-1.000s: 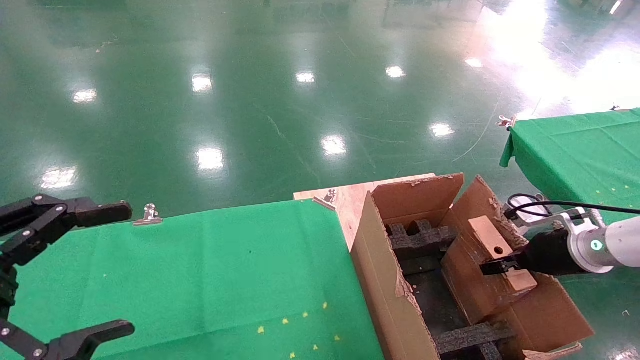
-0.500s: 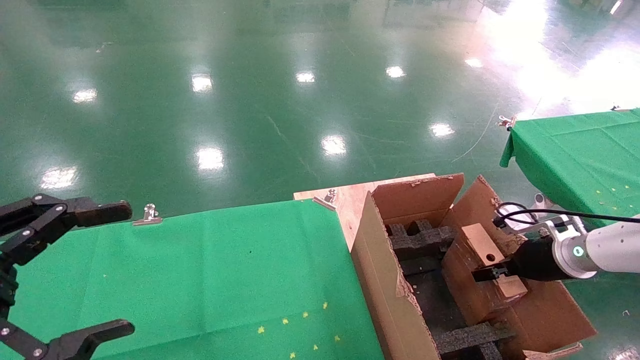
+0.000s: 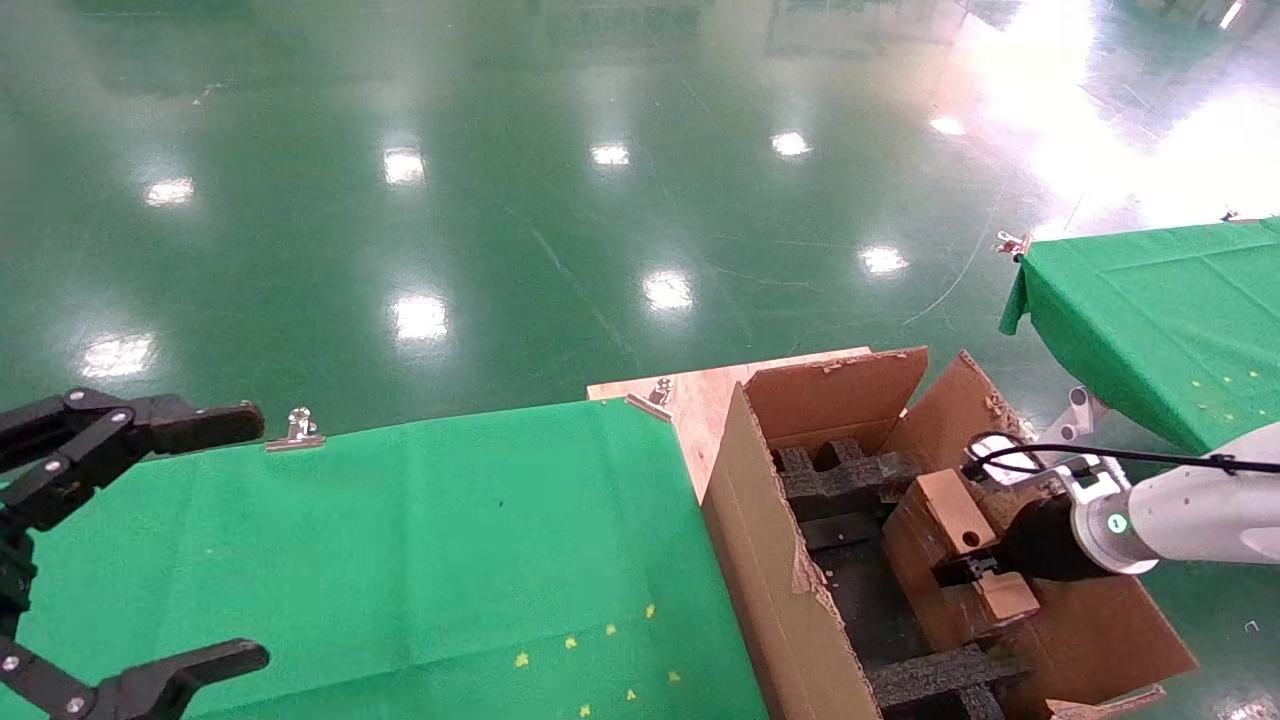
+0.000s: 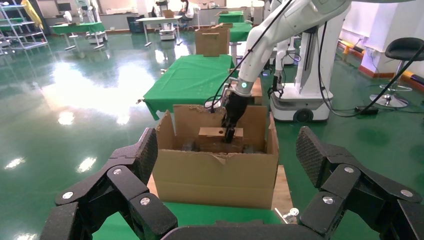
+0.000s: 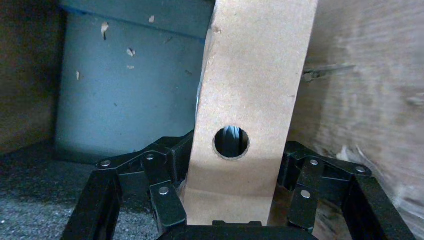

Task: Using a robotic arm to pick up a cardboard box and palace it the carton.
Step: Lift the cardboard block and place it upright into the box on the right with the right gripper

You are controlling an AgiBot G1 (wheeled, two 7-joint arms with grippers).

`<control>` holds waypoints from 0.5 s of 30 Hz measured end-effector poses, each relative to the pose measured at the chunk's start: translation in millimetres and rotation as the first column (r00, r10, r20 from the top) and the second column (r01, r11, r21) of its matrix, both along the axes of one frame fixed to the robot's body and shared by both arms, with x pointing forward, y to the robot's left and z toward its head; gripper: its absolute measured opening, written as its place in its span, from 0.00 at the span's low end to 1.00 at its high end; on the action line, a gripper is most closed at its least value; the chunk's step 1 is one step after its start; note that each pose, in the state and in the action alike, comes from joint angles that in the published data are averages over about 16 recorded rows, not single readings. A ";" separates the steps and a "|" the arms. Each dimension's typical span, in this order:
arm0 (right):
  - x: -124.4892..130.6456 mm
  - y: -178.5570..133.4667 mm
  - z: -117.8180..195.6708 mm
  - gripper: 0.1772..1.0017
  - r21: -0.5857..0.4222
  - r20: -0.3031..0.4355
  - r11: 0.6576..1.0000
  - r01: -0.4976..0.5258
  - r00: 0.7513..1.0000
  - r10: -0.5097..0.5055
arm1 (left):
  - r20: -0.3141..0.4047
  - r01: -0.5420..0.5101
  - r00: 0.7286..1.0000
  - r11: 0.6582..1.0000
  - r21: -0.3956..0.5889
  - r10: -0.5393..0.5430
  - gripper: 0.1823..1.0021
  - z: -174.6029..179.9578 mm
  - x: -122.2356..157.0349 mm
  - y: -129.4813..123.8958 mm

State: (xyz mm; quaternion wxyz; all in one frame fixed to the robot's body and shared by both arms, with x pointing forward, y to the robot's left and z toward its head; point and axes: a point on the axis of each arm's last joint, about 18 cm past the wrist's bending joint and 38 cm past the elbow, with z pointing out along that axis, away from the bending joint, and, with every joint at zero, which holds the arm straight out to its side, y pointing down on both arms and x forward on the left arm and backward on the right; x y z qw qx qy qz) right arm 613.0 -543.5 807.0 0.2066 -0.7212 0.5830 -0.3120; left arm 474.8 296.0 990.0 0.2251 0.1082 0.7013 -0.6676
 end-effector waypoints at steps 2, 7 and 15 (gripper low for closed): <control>1.7 1.2 -2.9 0.13 -0.002 -0.006 1.000 -0.002 1.000 0.002 | 0.000 0.000 1.000 1.000 0.000 0.000 1.00 0.0 0.0 0.0; 4.5 3.6 -8.0 0.13 -0.004 -0.017 1.000 -0.004 1.000 0.004 | 0.000 0.000 1.000 1.000 0.000 0.000 1.00 0.0 0.0 0.0; 5.4 5.1 -10.5 0.14 -0.001 -0.024 1.000 -0.006 1.000 0.006 | 0.000 0.000 1.000 1.000 -0.001 0.000 1.00 0.0 0.1 0.1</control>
